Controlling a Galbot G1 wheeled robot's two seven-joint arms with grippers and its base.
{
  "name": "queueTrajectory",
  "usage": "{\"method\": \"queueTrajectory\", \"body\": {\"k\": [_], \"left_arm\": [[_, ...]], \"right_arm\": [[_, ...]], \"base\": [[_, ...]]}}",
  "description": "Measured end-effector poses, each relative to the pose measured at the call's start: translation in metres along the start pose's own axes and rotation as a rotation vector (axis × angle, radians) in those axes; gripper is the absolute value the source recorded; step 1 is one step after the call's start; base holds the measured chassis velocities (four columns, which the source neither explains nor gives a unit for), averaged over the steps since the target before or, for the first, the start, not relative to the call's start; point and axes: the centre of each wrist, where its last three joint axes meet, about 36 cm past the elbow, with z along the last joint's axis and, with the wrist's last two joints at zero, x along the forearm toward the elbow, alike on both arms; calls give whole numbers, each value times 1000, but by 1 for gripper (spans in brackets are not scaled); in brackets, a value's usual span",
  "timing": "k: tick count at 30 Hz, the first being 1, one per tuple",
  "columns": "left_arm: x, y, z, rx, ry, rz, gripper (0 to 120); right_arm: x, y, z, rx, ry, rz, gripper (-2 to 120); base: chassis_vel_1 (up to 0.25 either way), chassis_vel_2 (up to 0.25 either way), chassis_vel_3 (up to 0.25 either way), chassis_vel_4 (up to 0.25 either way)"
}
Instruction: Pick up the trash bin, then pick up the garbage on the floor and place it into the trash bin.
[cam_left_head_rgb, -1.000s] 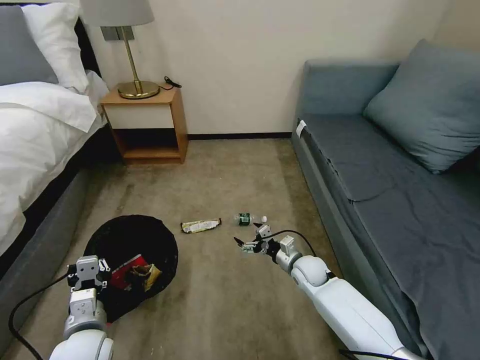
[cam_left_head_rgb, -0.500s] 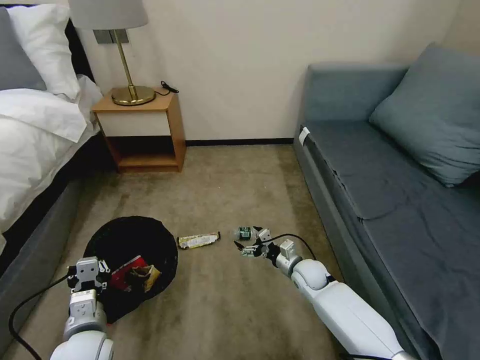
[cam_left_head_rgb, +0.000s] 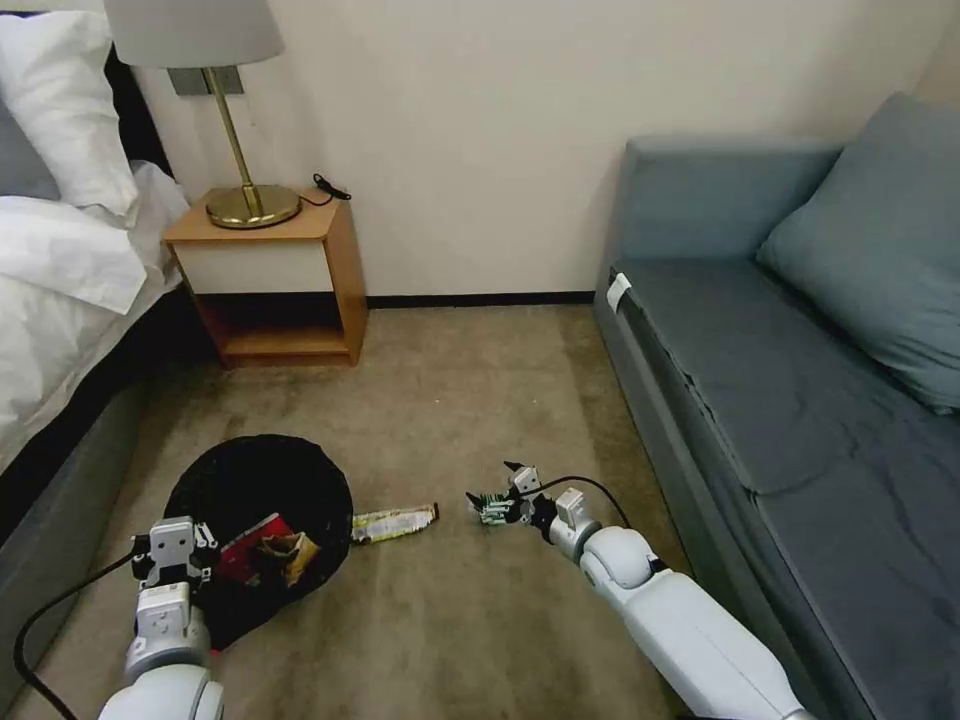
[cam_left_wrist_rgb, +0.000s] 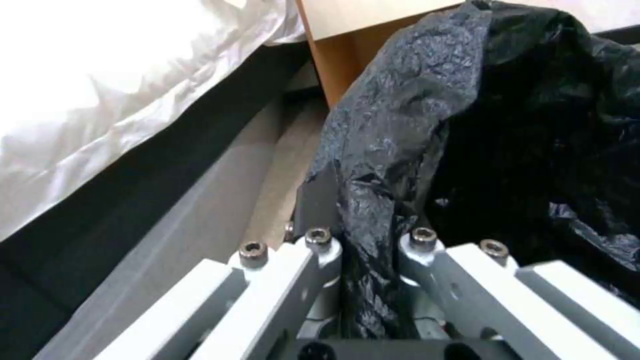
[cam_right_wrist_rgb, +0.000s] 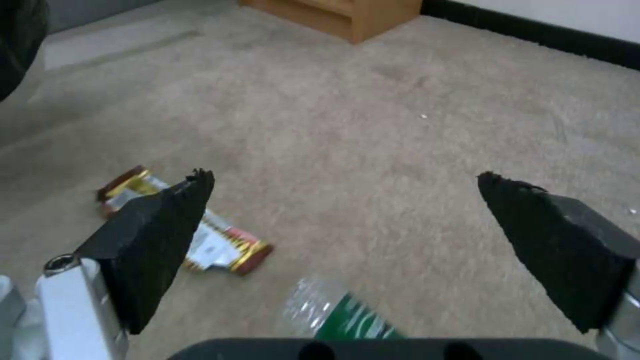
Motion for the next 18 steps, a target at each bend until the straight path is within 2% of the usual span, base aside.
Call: {"method": "queueTrajectory", "body": {"k": [6,10,18], "left_arm": [[1,0,2,0,4,1,4],[-5,3,2,-3,-2,-3,4],[-23,11,-1,-12,-23,-16,4]], "right_arm": [[-1,-1,-1,20,7,-29,100],[-6,-10,-9,58,21,-58,100],[-36,-46,-33,135,76,-148,100]], "base": [[-141,148,143,-153],[-111,108,114,-117],[-6,7,2,-5]]}}
